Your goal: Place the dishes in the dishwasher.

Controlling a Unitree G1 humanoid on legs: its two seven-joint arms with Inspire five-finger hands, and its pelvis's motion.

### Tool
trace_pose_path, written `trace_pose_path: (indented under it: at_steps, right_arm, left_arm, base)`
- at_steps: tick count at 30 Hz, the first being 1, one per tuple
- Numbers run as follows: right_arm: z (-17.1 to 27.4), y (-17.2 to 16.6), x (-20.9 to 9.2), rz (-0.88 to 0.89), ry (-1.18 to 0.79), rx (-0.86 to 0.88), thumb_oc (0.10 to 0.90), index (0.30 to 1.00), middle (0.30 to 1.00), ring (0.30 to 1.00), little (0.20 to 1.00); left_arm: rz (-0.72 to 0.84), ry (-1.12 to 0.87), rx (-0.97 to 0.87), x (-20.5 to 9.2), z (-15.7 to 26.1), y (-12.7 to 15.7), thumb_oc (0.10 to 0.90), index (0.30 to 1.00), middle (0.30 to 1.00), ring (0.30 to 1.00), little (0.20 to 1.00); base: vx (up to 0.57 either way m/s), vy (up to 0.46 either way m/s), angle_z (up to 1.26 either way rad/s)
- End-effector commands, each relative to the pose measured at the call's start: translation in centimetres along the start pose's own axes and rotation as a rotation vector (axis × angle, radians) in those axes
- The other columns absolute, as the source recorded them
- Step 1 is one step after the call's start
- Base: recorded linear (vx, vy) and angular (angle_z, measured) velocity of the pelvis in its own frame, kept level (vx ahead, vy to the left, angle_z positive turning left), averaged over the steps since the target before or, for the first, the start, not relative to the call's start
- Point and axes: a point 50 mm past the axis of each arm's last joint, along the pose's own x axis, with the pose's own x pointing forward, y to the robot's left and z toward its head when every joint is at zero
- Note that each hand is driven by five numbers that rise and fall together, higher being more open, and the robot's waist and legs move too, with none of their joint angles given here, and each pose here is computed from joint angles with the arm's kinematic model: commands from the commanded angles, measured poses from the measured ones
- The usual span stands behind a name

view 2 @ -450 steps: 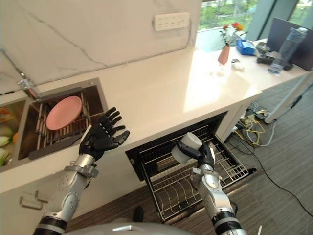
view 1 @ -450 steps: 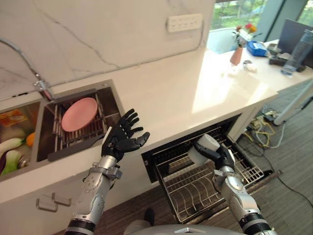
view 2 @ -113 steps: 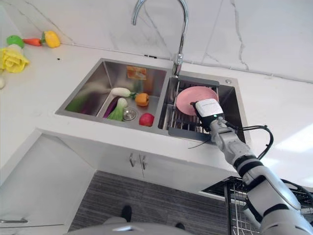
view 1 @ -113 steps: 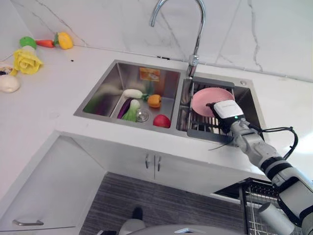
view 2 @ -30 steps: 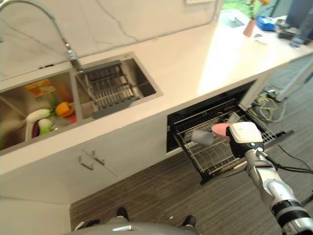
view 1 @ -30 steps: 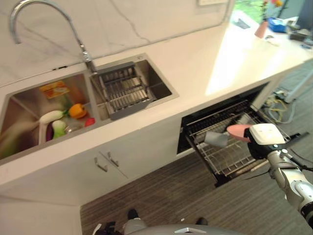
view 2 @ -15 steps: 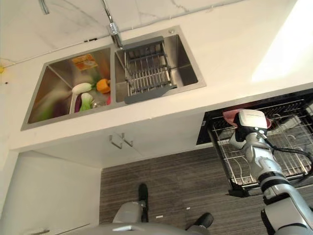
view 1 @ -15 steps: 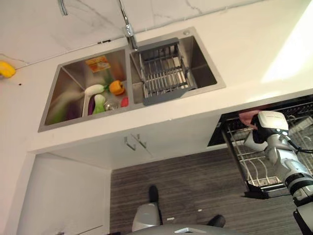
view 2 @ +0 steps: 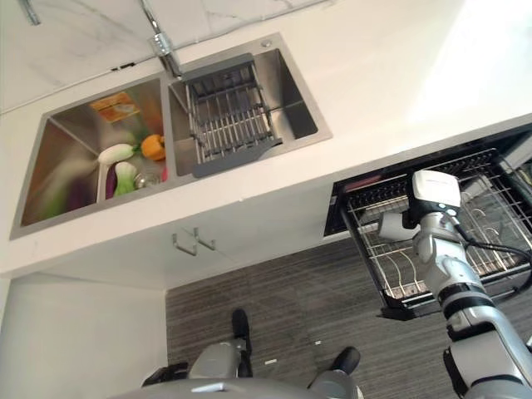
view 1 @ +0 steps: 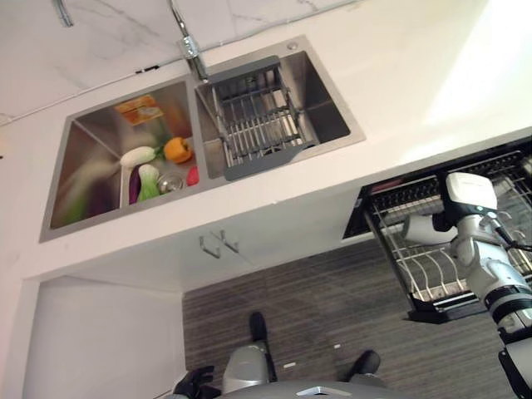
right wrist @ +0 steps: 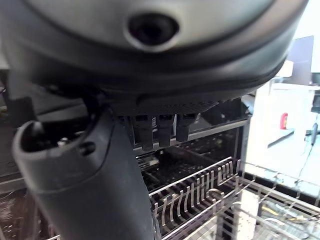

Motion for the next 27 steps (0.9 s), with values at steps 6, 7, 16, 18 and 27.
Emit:
trace_pose_path:
  at_steps: [6,7,16,18,27]
  right_arm:
    - [-7.3,-3.2,-1.2,-0.124,0.209,-0.081,0.800,0.900,0.900,0.900,0.900]
    - [-8.3,-3.1,-1.7,-0.135,0.256,-0.064,0.800,0.900,0.900,0.900,0.900]
    - [-12.5,-2.6,-8.1,-0.416,0.565,0.211,0.800,0.900,0.900,0.900,0.900]
    - [-14.0,0.3,-11.2,-0.386,0.720,0.261,0.800,0.900,0.900,0.900,0.900]
    - [-10.8,9.1,-14.5,-0.036,0.811,0.431,0.400,0.300,0.300,0.300,0.300]
  left_arm:
    - [-0.002,0.031,0.068,0.0,-0.6,0.2,0.800,0.900,0.900,0.900,0.900]
    - [-0.002,0.033,0.064,0.0,-0.6,0.1,0.800,0.900,0.900,0.900,0.900]
    - [0.048,0.058,-0.037,0.2,-0.4,0.4,0.800,0.900,0.900,0.900,0.900]
    - [0.058,0.079,-0.073,0.1,-0.8,0.2,0.800,0.900,0.900,0.900,0.900]
    - [0.063,0.129,-0.046,0.1,-1.7,0.0,0.800,0.900,0.900,0.900,0.900]
  base:
    - [0.04,-0.028,-0.21]
    - [0.02,-0.005,-0.18]
    - [0.03,-0.015,-0.09]
    - [0.02,-0.026,-0.22]
    - [0.02,-0.021,-0.17]
